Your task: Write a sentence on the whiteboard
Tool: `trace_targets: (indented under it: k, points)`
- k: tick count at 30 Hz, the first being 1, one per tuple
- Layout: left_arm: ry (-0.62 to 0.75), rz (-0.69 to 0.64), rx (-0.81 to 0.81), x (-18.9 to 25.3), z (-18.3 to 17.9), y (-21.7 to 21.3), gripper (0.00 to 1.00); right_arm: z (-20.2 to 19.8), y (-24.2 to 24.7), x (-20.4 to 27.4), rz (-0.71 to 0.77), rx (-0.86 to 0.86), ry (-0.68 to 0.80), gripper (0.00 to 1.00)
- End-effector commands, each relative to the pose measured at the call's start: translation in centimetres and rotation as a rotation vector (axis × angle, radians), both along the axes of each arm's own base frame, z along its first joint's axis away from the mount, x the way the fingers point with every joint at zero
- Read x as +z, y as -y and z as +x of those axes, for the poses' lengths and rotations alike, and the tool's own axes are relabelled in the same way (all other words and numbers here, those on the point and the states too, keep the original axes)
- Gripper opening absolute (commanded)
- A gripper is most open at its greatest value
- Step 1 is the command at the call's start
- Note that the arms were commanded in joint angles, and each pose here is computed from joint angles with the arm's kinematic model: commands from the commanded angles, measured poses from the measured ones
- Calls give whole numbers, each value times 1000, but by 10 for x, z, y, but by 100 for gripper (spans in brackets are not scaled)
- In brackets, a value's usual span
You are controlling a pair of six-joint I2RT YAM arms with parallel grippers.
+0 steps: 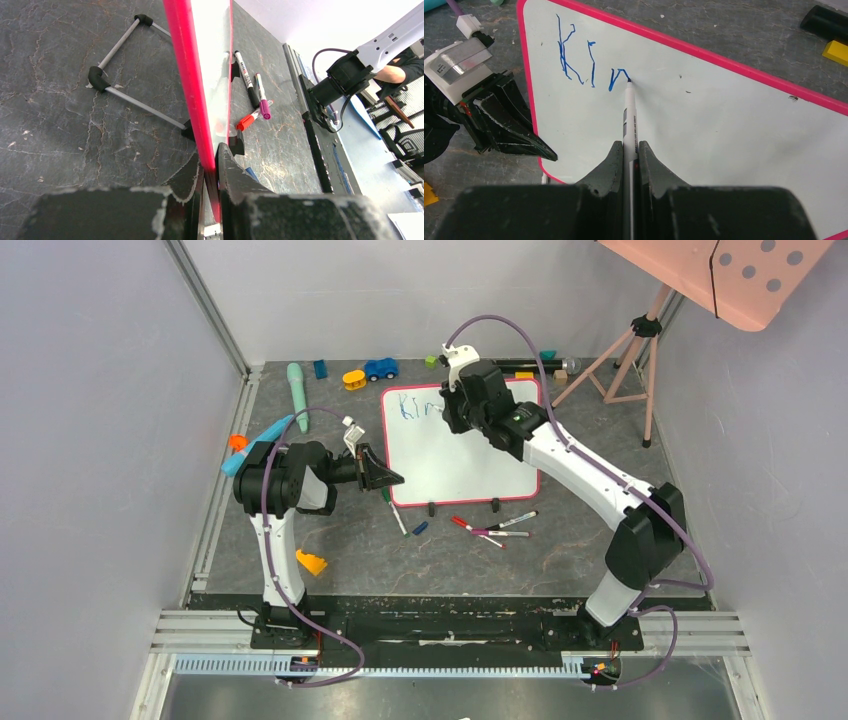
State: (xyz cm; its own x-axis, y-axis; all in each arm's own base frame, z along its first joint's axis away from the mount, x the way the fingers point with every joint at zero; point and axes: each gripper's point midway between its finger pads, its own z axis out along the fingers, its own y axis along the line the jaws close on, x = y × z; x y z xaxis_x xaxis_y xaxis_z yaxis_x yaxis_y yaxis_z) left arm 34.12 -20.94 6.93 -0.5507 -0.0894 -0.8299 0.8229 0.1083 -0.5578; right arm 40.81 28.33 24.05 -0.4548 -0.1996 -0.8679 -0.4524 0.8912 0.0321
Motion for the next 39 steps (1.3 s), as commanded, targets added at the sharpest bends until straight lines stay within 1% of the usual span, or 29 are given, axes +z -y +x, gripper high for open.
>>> trace_targets:
  k: [1, 20, 27, 29, 34, 39]
  points:
    - [182, 13, -40, -3, -2, 1, 2, 2, 20, 5, -22, -54, 19, 0]
    - [181, 13, -42, -3, -2, 1, 2, -9, 17, -8, -5, -23, -19, 0]
    - [182, 13, -42, -3, -2, 1, 2, -11, 17, -5, 5, -21, -16, 0]
    - [182, 13, -42, -3, -2, 1, 2, -10, 15, 3, 24, -14, -7, 0]
    - [180, 13, -42, -3, -3, 1, 2, -11, 2, 40, 106, 40, 56, 0]
    - [177, 13, -42, -4, -2, 1, 2, -15, 2, 67, 141, 56, 103, 0]
